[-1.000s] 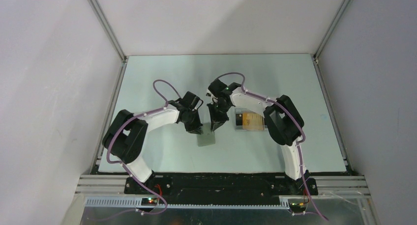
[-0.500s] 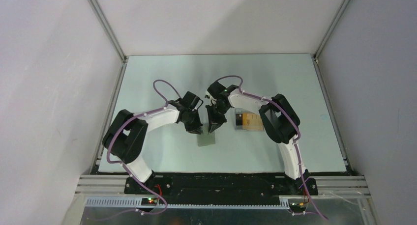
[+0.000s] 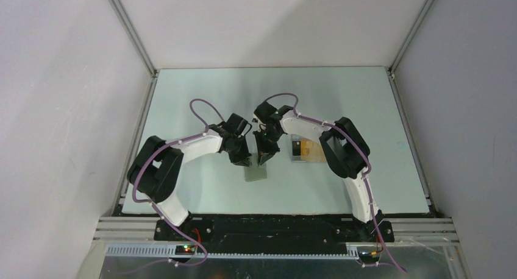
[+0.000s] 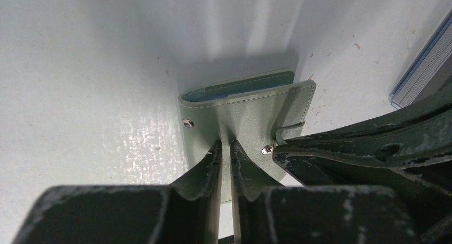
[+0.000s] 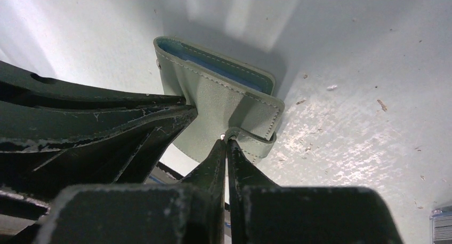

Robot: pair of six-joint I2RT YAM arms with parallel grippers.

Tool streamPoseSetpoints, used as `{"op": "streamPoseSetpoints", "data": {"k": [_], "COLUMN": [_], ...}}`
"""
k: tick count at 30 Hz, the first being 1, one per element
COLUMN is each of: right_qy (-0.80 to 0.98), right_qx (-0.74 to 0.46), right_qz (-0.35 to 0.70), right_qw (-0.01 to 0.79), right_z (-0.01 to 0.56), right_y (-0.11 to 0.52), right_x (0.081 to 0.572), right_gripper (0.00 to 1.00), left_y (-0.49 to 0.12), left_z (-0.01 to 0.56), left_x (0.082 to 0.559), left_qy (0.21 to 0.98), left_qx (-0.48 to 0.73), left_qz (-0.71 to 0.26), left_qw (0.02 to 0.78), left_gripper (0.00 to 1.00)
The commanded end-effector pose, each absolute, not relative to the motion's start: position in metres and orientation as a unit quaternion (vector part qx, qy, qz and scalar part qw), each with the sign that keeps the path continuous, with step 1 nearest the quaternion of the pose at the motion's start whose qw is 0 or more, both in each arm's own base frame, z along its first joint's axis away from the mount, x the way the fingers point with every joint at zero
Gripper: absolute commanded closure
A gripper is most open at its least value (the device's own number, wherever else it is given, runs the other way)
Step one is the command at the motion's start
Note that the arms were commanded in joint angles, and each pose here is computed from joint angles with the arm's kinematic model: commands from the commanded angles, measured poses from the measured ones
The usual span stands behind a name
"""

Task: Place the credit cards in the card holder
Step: Close the card holder at the center of the board.

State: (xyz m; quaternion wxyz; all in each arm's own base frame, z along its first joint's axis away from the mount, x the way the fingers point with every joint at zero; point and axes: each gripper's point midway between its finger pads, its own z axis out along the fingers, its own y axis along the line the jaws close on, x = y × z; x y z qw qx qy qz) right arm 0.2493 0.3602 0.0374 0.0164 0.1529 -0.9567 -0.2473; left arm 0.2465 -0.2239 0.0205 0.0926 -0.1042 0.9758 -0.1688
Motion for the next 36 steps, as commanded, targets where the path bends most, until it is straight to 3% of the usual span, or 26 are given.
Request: {"op": "streamPoseSetpoints", "data": {"k": [1, 4, 13, 21, 28, 36], "right_qy": [-0.960, -0.958, -0.948, -0.934, -0.926, -0.927], "right_qx": [0.175, 0.178, 0.187, 0.176, 0.145, 0.120], "right_qz": [-0.219, -0.226, -0.257, -0.309, -0.347, -0.354], "right_qw": [0.011, 0.010, -0.008, -0.034, -0.026, 0.015], "right_z": [0.024, 0.029, 0.058, 0.104, 0.111, 0.083], "right_y": [0.367, 0.370, 0.377, 0.374, 0.355, 0.344], "right_x": [0.244, 0.243, 0.243, 0.249, 0.253, 0.252], "right_gripper": [0.95, 0.89, 0.57, 0.42, 0.44, 0.67], "left_y": [-0.224, -0.224, -0.223, -0.223, -0.223, -0.223], "left_z": [0.000, -0.001, -0.002, -0.002, -0.003, -0.002], "left_x": [0.242, 0.243, 0.242, 0.242, 0.242, 0.242], "left_qy": [0.981, 0.981, 0.981, 0.981, 0.981, 0.981], "left_qx": [-0.097, -0.097, -0.097, -0.097, -0.097, -0.097], "left_qz": [-0.151, -0.151, -0.149, -0.149, -0.149, -0.149], "left_qw": [0.079, 0.079, 0.078, 0.077, 0.076, 0.077], "left_gripper": [0.85, 0.85, 0.85, 0.85, 0.85, 0.85]}}
